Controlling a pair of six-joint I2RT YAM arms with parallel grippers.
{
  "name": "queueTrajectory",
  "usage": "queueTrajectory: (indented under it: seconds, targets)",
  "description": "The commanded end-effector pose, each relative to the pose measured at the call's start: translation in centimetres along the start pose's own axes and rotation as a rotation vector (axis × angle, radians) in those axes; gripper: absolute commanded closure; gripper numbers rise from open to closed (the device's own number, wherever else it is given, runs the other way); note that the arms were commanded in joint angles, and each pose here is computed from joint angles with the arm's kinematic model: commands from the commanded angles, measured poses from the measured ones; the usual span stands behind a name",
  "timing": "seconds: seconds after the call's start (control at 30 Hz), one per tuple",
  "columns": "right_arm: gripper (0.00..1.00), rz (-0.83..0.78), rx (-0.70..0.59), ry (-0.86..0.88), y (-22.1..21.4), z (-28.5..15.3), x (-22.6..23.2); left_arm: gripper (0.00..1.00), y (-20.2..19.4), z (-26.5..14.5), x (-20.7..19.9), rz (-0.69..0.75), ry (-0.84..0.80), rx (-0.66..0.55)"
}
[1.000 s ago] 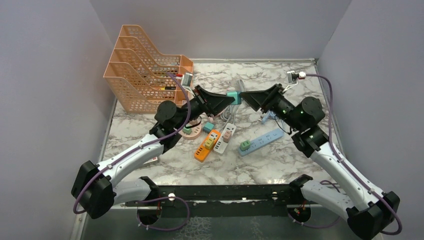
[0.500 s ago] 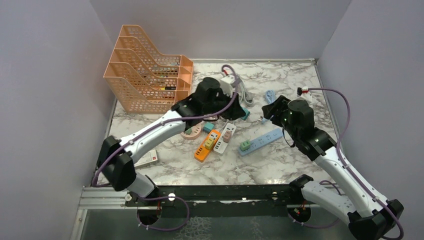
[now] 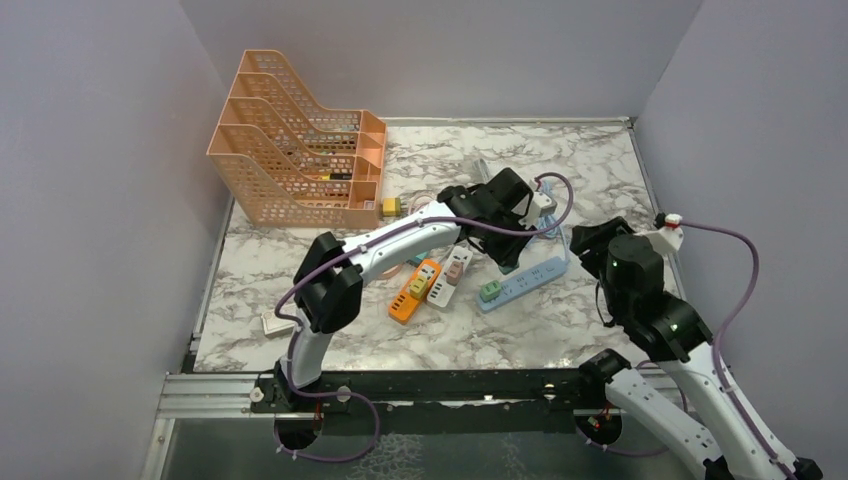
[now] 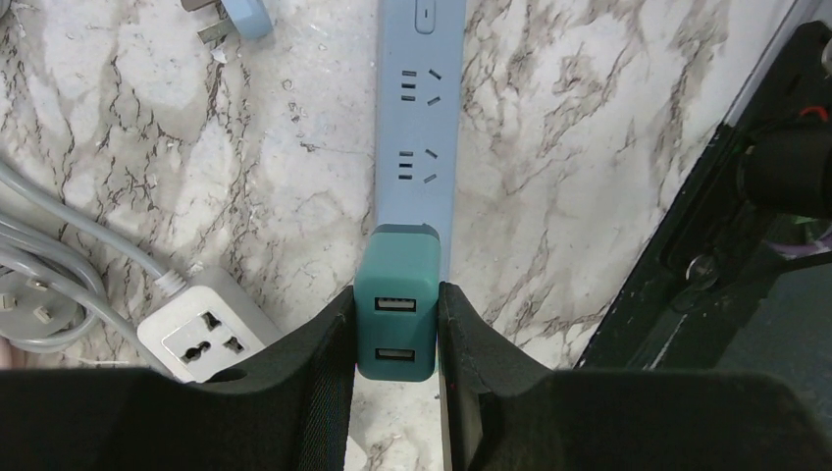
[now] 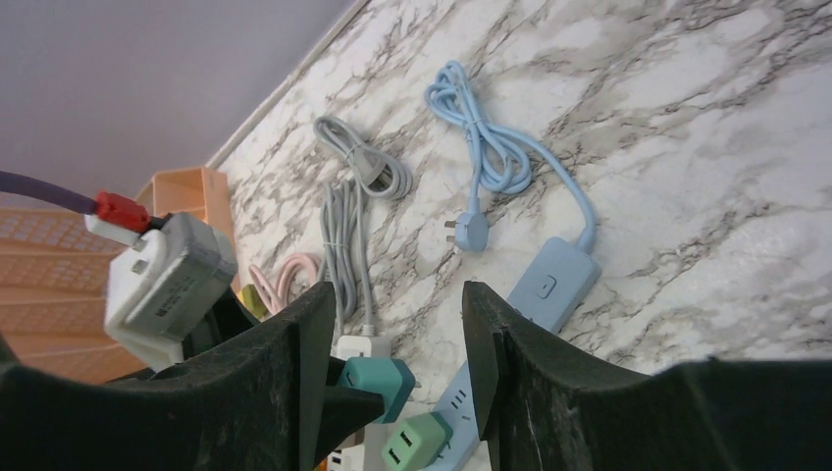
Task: Insert the plug
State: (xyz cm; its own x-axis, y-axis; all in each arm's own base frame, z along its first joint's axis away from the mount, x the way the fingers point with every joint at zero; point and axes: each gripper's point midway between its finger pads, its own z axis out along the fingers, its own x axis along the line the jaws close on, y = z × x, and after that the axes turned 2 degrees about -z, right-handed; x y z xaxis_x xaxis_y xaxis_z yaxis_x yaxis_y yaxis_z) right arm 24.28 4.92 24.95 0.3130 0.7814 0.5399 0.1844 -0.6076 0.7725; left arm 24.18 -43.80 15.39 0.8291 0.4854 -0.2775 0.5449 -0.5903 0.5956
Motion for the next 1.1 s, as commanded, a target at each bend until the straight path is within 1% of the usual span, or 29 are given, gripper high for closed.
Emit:
queueTrajectory:
  seconds: [0.0,0.3,0.5,0.67,0.87,1.07]
  targets:
    - [0.50,0.079,-0.078,-0.105,1.3,-1.1,-3.1,1.00,-0.7,-0.2,0.2,0.081,0.063,0.088]
    - [0.51,0.155,-0.131,-0.099,2.6,-2.5,-3.9,1.00,-2.1,2.5,-0.9,0.167,0.101,0.180]
    - [0.51,0.162,-0.132,-0.111,2.7,-2.7,-4.2,1.00,-3.2,3.5,0.3,0.171,0.152,0.230]
    - [0.52,0.164,-0.127,-0.105,2.4,-2.5,-4.1,1.00,-3.5,4.2,1.0,0.168,0.185,0.240]
    - [0.52,0.156,-0.113,-0.098,2.0,-2.1,-3.8,1.00,-3.9,5.2,1.0,0.185,0.162,0.251]
    - [0.52,0.153,-0.110,-0.099,1.9,-2.1,-3.8,1.00,-4.8,5.1,-0.1,0.159,0.107,0.271]
